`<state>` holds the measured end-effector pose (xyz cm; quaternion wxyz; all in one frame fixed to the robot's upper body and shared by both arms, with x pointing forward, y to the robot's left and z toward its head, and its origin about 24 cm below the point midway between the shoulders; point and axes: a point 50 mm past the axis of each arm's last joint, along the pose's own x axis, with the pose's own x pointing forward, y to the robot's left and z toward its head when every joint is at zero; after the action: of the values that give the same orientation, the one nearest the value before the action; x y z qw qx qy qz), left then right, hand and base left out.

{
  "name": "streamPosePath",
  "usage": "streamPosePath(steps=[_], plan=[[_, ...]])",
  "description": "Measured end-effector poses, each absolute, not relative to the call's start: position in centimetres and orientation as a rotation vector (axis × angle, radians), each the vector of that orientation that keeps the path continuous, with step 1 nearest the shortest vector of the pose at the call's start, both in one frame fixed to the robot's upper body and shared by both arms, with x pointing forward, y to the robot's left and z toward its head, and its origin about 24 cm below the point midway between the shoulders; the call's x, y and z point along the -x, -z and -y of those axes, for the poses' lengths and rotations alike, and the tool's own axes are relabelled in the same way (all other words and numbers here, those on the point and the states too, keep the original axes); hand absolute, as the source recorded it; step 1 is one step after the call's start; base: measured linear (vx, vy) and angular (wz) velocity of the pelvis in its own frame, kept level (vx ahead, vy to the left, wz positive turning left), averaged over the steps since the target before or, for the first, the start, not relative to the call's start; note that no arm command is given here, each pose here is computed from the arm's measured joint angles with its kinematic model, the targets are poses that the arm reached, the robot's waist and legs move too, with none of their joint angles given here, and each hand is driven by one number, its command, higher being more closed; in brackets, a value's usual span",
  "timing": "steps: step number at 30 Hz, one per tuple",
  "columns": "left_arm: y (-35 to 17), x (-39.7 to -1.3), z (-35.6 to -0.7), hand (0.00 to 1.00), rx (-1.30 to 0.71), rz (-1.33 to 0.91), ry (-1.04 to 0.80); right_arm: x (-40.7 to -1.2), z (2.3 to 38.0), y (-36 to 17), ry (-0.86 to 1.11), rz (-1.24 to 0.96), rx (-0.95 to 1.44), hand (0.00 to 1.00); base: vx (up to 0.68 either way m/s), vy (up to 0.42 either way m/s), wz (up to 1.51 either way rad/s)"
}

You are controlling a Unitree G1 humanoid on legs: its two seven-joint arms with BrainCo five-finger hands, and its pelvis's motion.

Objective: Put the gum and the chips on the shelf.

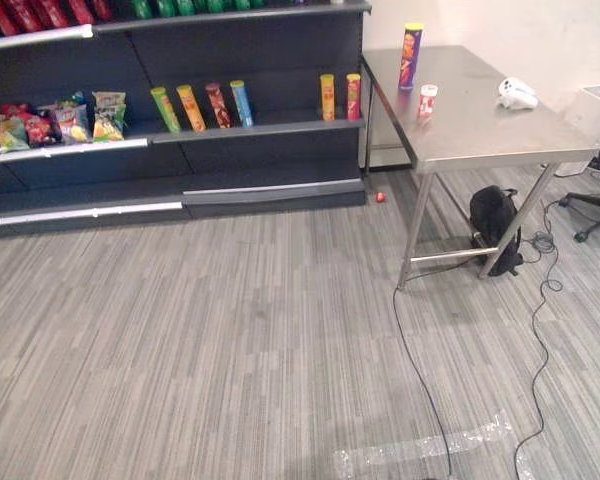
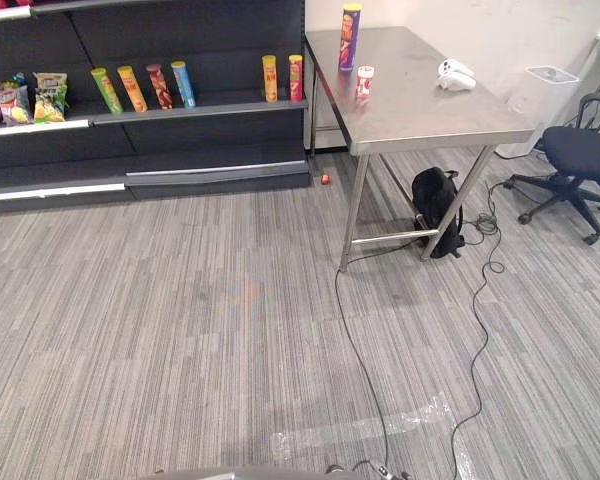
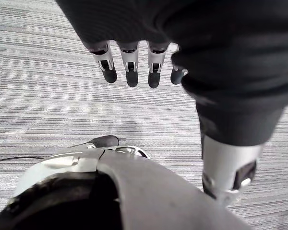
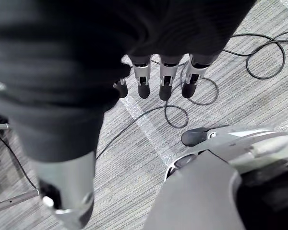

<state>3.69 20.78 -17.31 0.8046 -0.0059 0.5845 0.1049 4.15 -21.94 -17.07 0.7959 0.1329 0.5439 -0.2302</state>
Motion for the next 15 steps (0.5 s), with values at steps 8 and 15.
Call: streamPosePath(steps=[8,15], plan=[[17.25,-4.17,-20.84,0.00,-0.003,-1.243,-0.204,-4.91,21.89,16.99,0.474,-1.158,-0.252,0.00,-0.01,-0.028,-0.05],[17.25,-4.25,-20.83,0.00,-0.003,-1.241,-0.204,-4.97,21.90,16.97,0.475,-1.154,-0.254,0.00,-0.01,-0.009,0.00]])
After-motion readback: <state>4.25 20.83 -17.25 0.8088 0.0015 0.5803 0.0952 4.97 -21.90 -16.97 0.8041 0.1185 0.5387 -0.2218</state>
